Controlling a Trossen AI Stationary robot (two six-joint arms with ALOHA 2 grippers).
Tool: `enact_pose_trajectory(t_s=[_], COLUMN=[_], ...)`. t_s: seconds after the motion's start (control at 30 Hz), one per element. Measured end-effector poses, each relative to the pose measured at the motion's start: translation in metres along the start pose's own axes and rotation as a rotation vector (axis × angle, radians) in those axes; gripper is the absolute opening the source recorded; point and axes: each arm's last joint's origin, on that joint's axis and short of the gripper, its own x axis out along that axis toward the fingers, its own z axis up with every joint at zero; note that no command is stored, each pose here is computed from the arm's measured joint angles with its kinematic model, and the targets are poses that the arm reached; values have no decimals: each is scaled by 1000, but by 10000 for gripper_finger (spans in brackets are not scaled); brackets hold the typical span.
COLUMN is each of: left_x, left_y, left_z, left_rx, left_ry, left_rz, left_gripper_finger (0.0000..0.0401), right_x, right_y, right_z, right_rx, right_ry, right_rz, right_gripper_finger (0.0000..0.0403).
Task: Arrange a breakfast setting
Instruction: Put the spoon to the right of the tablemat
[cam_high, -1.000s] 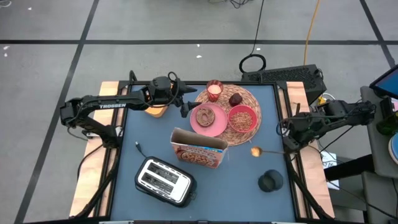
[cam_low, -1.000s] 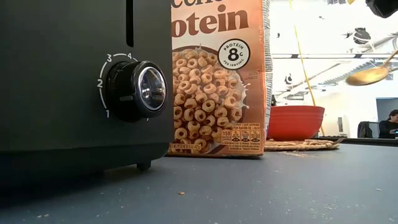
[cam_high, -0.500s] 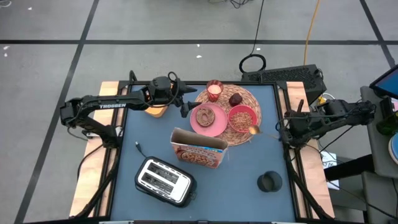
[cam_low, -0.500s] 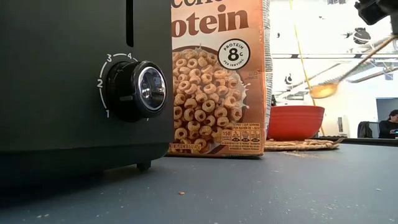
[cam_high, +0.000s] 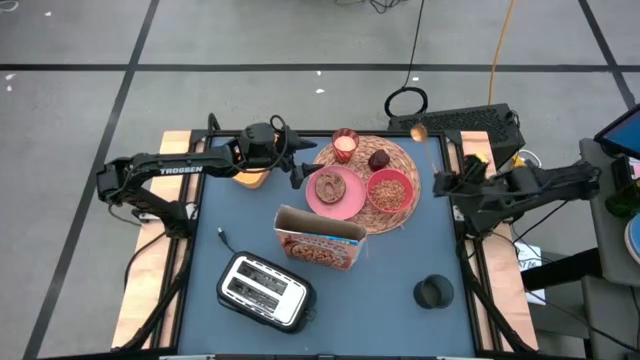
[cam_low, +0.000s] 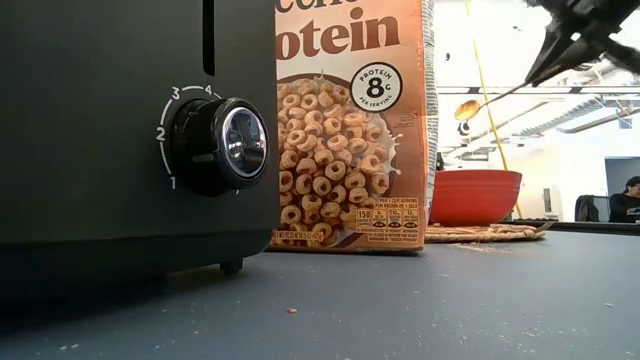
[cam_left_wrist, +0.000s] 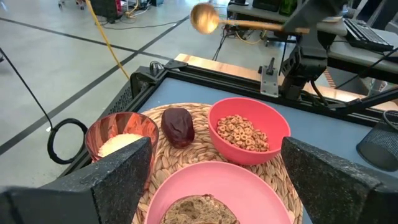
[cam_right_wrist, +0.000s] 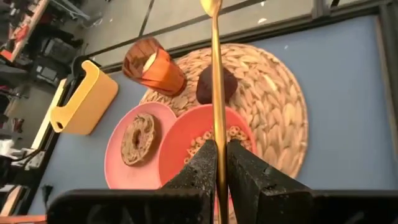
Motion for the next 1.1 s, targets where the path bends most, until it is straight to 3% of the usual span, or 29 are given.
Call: enact_pose_trajectory(t_s=[0.17, 0.33, 0.5, 1.1], left_x=[0, 0, 0, 0], left_y=[0, 0, 0, 0], left_z=[0, 0, 0, 0], left_rx=[1, -5, -5, -7], left_ry=[0, 0, 0, 0], left_rz=[0, 0, 0, 0], left_gripper_finger=[363, 363, 363, 363], right_x=[28, 47, 64, 90], right_y=[2, -14, -24, -50], right_z=[-26, -39, -56, -83], right_rx=[2, 45, 97, 105], right_ry=[-90, -208, -173, -45], right_rz=[7, -39, -51, -148], right_gripper_finger=[20, 20, 20, 20])
